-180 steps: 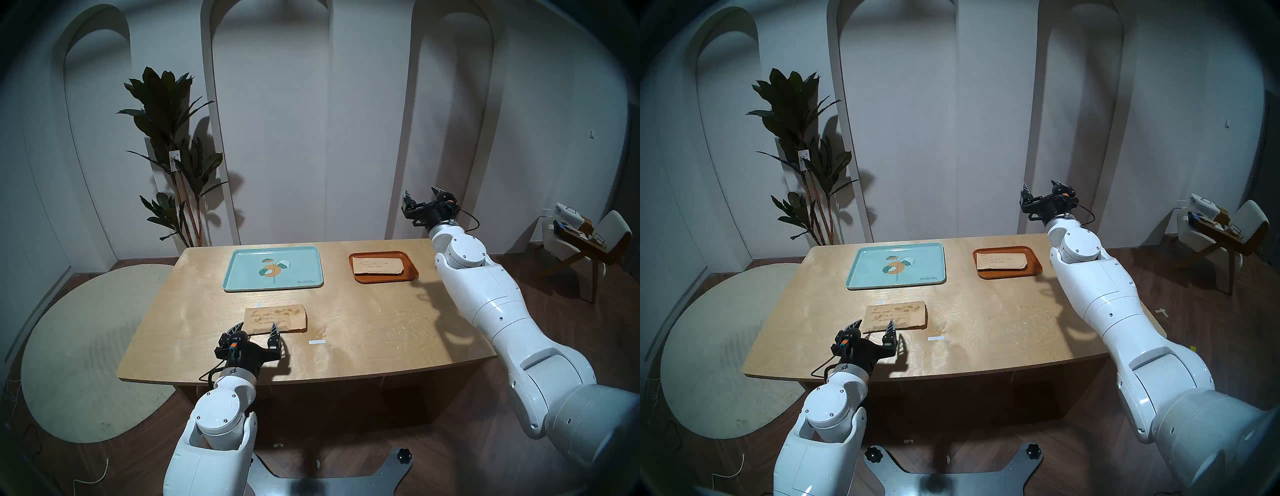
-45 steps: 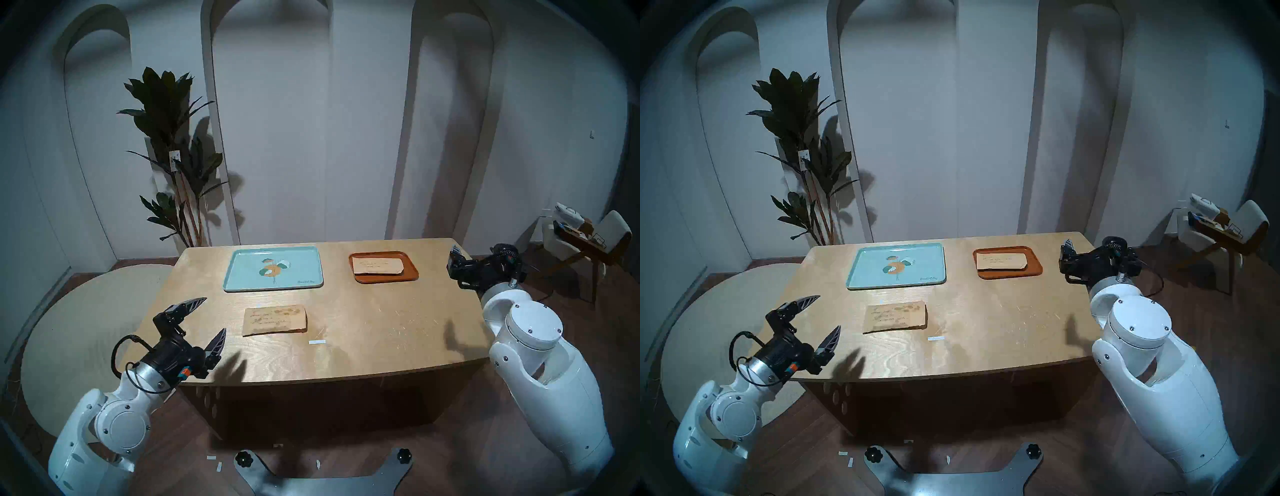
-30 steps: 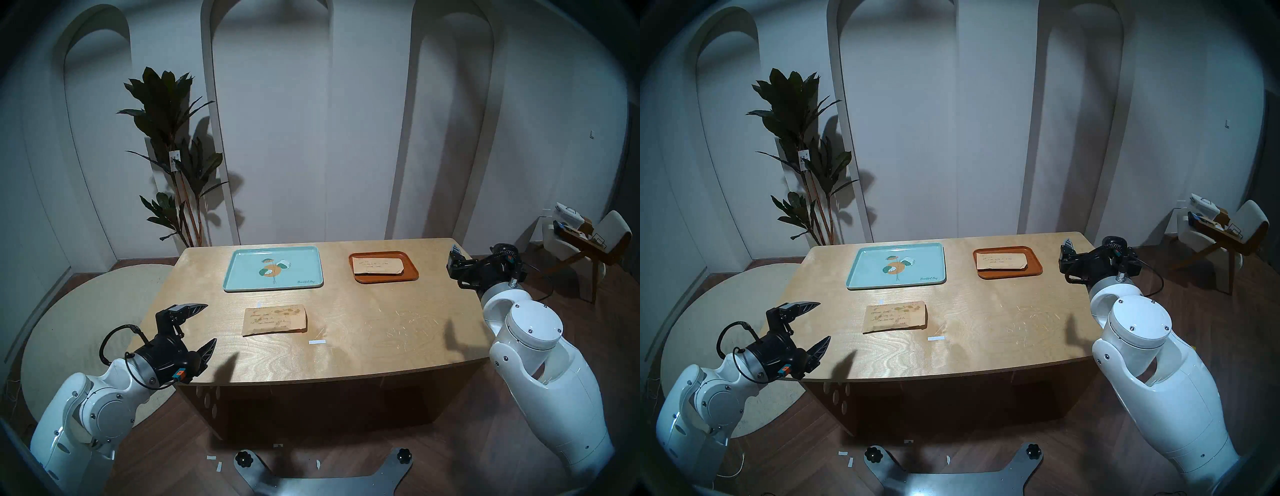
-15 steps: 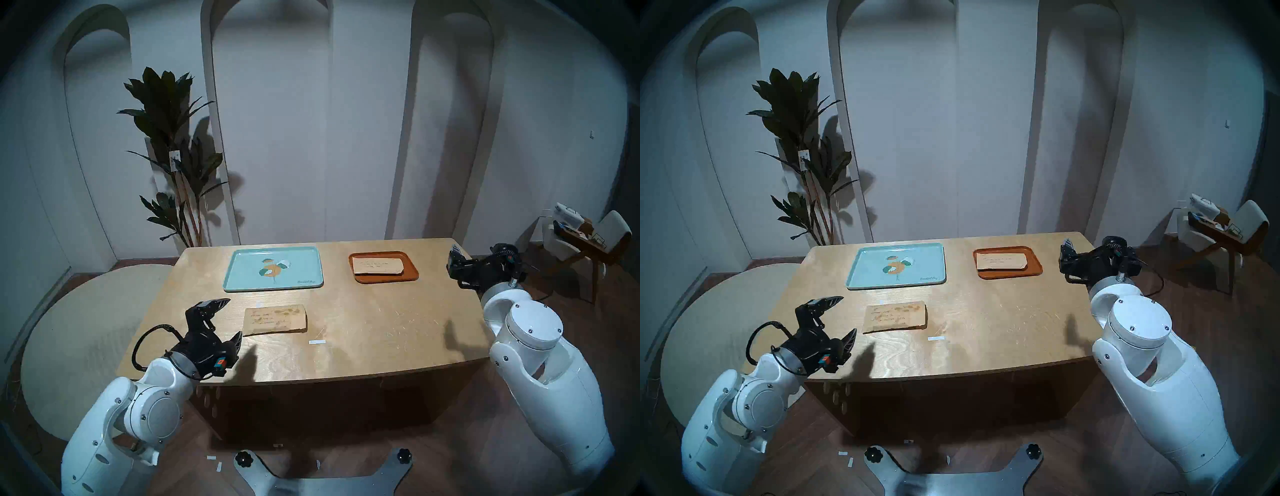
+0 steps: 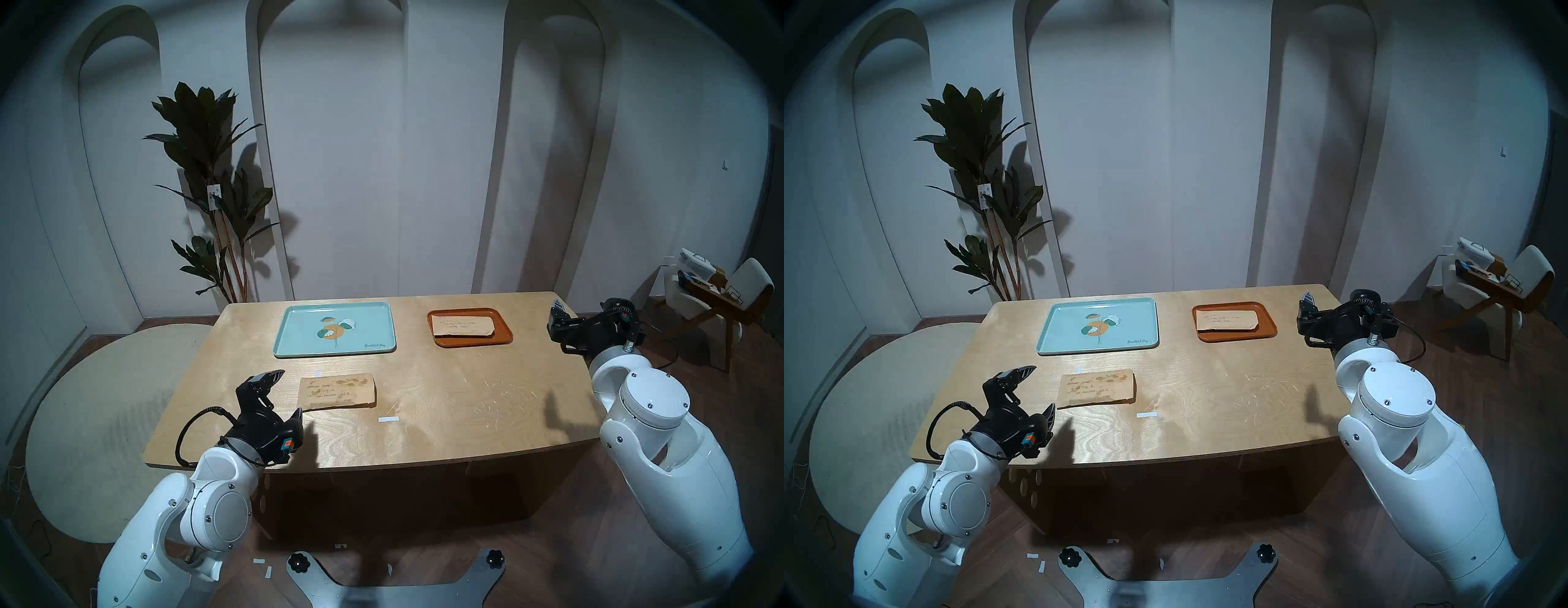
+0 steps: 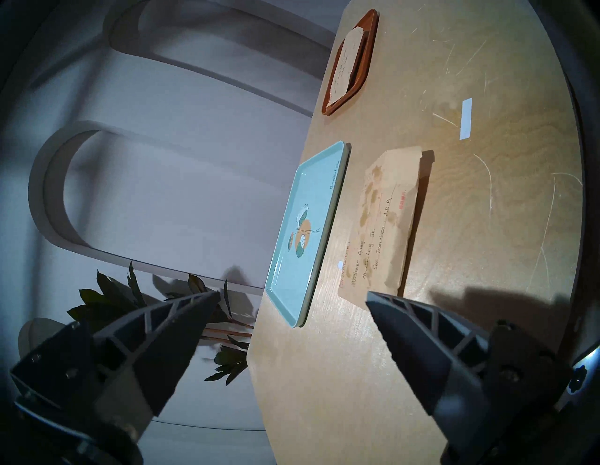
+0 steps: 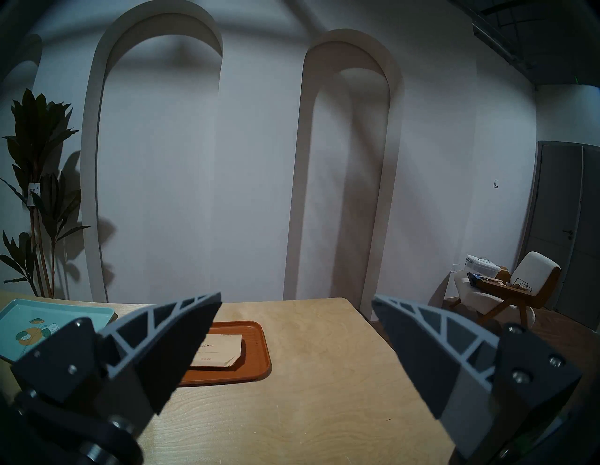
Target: Sort the mail into the trays, one tray per recipient
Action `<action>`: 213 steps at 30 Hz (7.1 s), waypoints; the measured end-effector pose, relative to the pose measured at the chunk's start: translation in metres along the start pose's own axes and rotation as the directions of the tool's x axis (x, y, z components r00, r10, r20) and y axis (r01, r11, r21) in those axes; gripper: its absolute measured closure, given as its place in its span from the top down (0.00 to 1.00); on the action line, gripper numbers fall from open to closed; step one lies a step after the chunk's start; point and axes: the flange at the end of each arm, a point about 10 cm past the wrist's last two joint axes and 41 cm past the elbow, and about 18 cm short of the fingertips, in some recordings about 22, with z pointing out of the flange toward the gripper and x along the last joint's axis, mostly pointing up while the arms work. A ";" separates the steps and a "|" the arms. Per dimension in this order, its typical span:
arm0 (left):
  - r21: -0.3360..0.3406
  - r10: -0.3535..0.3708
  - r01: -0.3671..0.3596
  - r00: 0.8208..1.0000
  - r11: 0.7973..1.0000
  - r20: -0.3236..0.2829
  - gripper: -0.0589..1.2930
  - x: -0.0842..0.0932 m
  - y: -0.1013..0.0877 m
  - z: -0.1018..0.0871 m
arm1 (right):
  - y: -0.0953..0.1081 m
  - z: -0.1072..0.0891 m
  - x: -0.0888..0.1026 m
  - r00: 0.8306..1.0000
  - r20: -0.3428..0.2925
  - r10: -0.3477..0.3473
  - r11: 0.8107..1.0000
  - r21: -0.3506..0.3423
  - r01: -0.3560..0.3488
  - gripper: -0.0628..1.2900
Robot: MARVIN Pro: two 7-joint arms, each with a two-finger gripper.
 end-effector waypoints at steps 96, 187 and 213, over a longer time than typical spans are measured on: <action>-0.193 0.159 -0.172 0.984 0.966 -0.081 0.27 -0.047 -0.011 0.087 | 0.000 0.000 0.000 1.000 -0.002 -0.001 1.000 0.001 0.001 0.97; -0.244 0.140 -0.170 0.981 0.955 -0.136 0.89 -0.030 0.013 0.138 | 0.000 0.000 0.001 1.000 -0.003 -0.001 1.000 0.002 0.001 0.97; -0.168 -0.027 0.019 0.998 0.986 -0.049 0.02 -0.046 0.013 0.114 | 0.000 0.000 0.001 1.000 -0.003 -0.001 1.000 0.002 0.001 0.97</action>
